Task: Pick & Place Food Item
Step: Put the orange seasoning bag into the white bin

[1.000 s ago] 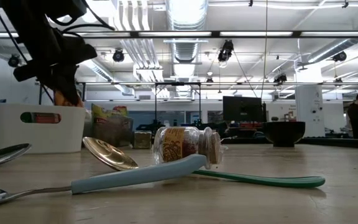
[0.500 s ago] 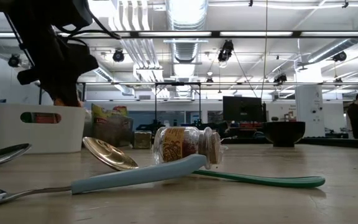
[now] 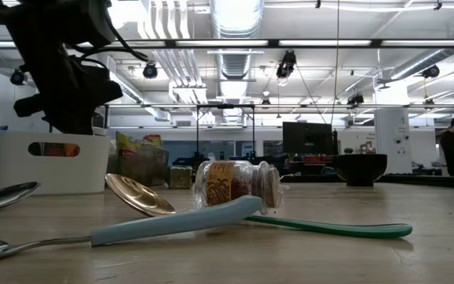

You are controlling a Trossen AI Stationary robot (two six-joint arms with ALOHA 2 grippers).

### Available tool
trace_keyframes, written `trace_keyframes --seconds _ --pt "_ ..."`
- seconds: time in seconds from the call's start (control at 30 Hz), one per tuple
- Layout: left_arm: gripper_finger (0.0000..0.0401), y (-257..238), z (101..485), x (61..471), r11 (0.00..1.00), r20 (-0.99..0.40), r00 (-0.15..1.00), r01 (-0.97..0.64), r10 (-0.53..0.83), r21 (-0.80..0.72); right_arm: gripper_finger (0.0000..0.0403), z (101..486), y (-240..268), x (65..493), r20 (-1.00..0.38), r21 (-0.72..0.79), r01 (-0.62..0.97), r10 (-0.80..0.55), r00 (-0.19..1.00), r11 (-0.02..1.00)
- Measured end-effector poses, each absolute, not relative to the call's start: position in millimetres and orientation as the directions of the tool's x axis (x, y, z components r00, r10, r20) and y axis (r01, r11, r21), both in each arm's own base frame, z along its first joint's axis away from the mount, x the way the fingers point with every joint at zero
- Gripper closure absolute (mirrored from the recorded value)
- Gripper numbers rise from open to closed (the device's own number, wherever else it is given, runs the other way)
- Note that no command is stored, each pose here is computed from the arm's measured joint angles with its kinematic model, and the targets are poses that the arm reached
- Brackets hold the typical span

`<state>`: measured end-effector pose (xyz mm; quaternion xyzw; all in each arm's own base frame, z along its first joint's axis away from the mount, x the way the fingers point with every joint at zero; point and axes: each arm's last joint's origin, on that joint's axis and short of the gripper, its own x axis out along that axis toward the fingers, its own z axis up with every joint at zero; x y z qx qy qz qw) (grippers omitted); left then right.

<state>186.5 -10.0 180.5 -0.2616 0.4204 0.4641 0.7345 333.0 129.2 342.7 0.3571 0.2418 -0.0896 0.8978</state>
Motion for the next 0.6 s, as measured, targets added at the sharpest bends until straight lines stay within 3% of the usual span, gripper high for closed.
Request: trace_keyframes --seconds 0.23,0.6 --pt "0.0385 -10.2 180.1 186.2 0.436 -0.866 0.215 -0.9 0.452 0.003 0.0039 342.7 129.1 333.0 -0.498 0.599 0.334 0.012 0.867 0.728" --pt "0.0271 -11.5 179.9 187.2 0.44 -0.885 0.223 -0.898 0.409 -0.023 0.0039 342.7 129.1 333.0 -0.498 0.599 0.334 0.012 0.867 0.728"
